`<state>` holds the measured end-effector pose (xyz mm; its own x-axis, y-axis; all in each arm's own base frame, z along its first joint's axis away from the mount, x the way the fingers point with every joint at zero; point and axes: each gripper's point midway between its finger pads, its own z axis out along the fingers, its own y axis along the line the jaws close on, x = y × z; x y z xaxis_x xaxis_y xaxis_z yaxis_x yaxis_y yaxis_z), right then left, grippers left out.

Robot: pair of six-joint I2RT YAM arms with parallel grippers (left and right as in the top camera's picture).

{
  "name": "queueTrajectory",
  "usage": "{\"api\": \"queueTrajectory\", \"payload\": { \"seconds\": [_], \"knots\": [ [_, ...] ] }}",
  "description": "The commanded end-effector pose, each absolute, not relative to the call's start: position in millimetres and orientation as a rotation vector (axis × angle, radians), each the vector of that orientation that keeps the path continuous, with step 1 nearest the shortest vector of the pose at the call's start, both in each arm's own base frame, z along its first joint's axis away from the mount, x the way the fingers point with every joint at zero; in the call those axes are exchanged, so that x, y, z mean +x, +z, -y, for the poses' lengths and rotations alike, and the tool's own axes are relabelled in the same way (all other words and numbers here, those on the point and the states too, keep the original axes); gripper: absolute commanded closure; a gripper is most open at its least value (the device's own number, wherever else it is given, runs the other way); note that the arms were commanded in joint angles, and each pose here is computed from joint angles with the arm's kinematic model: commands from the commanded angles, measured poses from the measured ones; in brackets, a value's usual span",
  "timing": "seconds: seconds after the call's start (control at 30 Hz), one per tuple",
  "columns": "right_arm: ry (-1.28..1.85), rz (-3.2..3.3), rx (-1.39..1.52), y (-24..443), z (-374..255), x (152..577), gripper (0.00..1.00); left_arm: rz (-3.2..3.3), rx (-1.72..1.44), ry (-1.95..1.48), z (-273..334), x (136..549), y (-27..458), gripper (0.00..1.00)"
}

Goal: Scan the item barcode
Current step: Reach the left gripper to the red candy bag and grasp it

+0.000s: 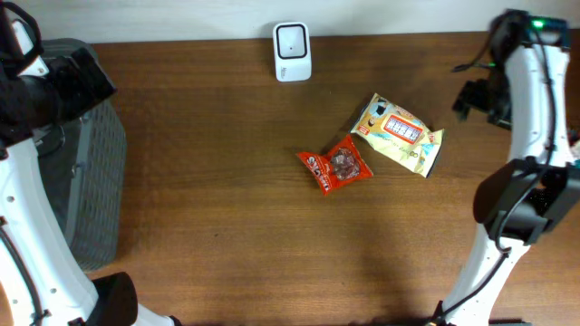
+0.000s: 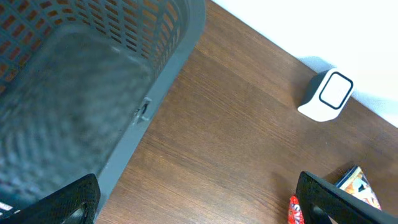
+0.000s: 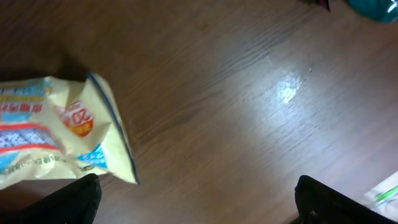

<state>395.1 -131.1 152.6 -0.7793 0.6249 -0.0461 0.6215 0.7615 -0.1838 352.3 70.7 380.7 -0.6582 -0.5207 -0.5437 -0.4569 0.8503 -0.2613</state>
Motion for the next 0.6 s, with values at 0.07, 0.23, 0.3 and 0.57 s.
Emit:
{"api": "queueTrajectory", "payload": {
  "seconds": [0.07,0.23,0.3,0.57],
  "knots": [
    [0.129,2.926,-1.159,164.4,143.1,391.0,0.02,-2.393,-0.664,-0.365,-42.7,358.2,386.5,0.01],
    [0.130,2.919,-1.175,164.3,147.5,389.5,0.02,-2.539,-0.135,-0.671,50.3,352.9,374.4,0.07],
    [0.129,2.920,-1.173,164.3,147.0,389.7,0.02,-2.621,0.016,-0.711,87.1,346.2,355.6,0.05],
    [0.129,2.920,-1.175,164.3,147.3,389.6,0.02,-2.882,0.445,-0.631,201.2,332.4,241.9,0.00]
  ]
}}
